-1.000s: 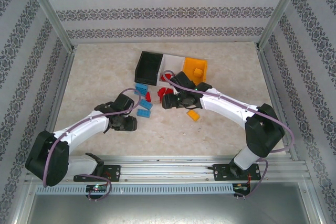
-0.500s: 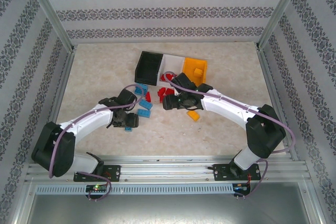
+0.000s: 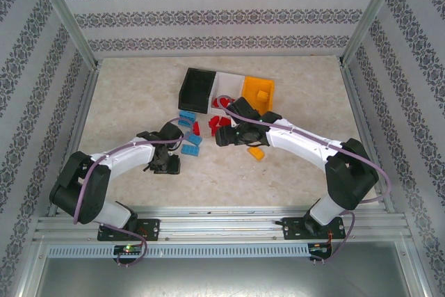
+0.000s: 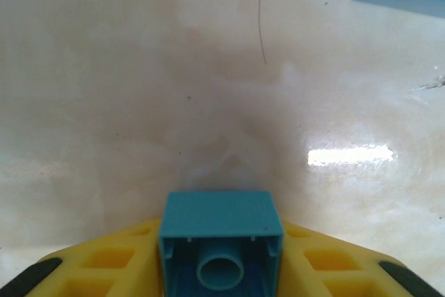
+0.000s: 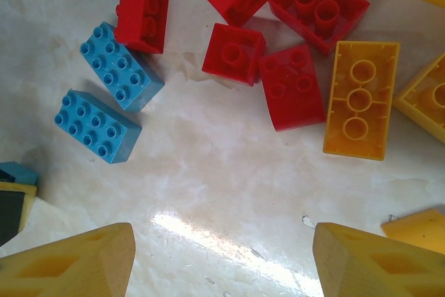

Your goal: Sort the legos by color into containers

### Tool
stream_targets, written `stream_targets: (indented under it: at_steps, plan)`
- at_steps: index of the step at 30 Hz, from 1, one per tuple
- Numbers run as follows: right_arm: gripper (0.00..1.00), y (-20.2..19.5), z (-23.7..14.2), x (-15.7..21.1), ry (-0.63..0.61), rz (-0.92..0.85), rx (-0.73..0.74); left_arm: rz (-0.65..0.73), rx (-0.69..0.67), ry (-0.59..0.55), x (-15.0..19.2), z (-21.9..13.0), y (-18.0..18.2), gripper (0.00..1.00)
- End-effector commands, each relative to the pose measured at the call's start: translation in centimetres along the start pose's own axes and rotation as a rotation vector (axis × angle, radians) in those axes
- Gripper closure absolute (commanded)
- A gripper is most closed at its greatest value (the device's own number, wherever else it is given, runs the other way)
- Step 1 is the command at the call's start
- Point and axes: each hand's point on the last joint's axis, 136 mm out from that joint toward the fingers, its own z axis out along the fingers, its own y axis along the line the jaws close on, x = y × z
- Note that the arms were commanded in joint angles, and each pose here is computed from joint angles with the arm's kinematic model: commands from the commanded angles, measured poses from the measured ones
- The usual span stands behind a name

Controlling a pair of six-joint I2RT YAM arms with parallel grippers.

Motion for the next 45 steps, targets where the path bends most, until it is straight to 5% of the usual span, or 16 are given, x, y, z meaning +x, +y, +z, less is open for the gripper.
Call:
stream_targets:
  at_steps: [1,9,18,30,45]
  plan:
    - [0.31,0.1,-0.6,0.1,-0.016,-0.007,0.010,-0.009,0.019,-0.025,-0.6,-0.6,-0.2,0.62]
    - [0.31,0.0,-0.3,0.2,-0.010,-0.006,0.012,0.008,0.063,-0.113,-3.1,-4.1,-1.3,0.64]
    - [0.31,-0.9,0.6,1.4,0.015,0.005,0.031,0.011,0.183,-0.259,-13.1,-9.6,-3.5,0.64]
    - [0.31,-2.7,0.9,4.1,0.051,0.020,0.071,0.036,0.216,-0.286,-26.2,-8.4,-6.7,0.67]
    - [0.31,-3.2,1.6,5.4,0.090,0.030,0.078,0.067,0.157,-0.260,-31.5,-4.7,-7.4,0.67]
